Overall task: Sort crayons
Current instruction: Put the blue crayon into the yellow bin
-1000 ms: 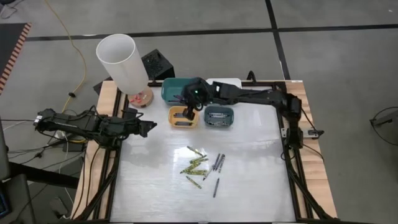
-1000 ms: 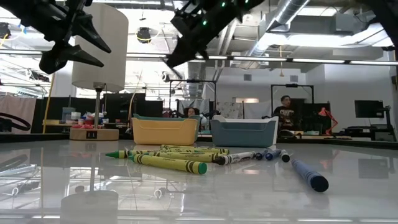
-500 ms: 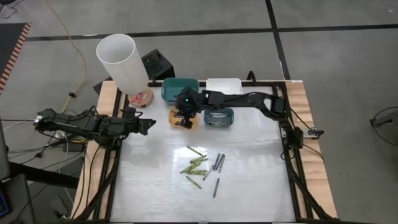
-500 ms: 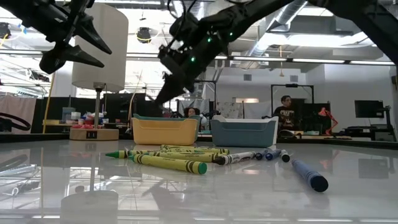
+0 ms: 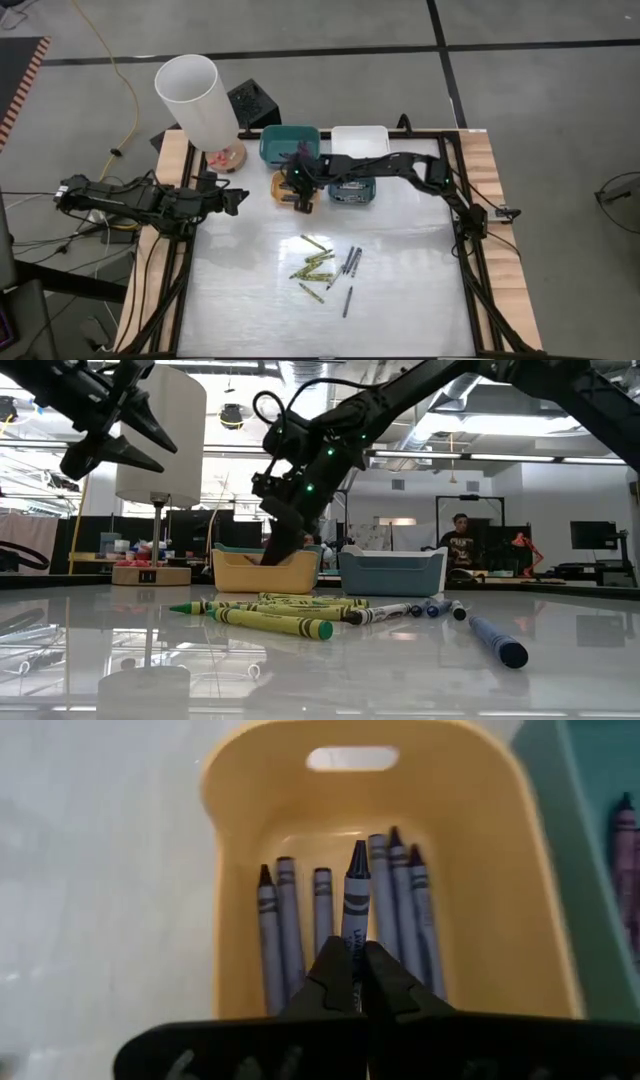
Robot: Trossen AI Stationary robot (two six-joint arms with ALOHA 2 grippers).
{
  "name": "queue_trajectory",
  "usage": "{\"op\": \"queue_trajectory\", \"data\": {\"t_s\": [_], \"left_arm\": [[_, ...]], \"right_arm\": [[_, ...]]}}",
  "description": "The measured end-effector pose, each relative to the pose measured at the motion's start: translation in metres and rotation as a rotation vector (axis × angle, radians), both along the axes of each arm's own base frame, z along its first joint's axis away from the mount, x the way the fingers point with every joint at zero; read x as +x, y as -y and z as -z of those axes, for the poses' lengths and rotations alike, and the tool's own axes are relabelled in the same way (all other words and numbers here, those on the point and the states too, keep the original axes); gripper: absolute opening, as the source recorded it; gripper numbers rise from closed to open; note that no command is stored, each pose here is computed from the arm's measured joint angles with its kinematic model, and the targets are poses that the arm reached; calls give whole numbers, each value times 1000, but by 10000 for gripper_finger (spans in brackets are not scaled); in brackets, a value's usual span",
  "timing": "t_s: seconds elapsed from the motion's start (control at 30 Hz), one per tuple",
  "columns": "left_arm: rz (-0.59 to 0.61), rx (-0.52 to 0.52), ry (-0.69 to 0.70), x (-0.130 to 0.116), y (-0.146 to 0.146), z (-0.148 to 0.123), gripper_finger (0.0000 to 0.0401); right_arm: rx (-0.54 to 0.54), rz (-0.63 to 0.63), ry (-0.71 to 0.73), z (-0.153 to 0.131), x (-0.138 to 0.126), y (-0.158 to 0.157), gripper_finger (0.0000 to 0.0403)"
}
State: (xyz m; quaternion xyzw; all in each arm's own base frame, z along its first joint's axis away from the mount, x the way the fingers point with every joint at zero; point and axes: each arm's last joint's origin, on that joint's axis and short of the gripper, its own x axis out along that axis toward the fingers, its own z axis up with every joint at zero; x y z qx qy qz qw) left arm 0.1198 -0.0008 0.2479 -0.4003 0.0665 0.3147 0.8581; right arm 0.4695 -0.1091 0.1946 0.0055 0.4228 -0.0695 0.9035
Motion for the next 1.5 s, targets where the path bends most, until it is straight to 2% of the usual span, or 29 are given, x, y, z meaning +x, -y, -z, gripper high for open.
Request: {"op": "queue_trajectory", "data": {"t_s": [0.3,0.67,0.83,0.97,1.2,1.3,1.43,1.5], "left_arm": [[-3,3,-10,-1,0,1,160],[-3,4,-14,-1,0,1,160],[0,3,-14,-1,0,1,160],[5,0,-14,-1,0,1,160],[12,-2,-15,0,0,1,160],[20,15,-26,0,0,1,160],[42,14,-32,0,1,1,160],[51,10,-33,0,1,1,160]], "right_arm": [[4,3,-19,9,2,1,1],[26,44,-26,12,1,5,48],[32,52,-23,8,1,5,54],[33,49,-22,-20,5,5,54],[61,49,-53,-93,1,-8,55],[155,143,-95,-114,-8,-21,55],[363,432,-211,-123,-23,-40,55],[434,566,-275,-120,-28,-53,55]]}}
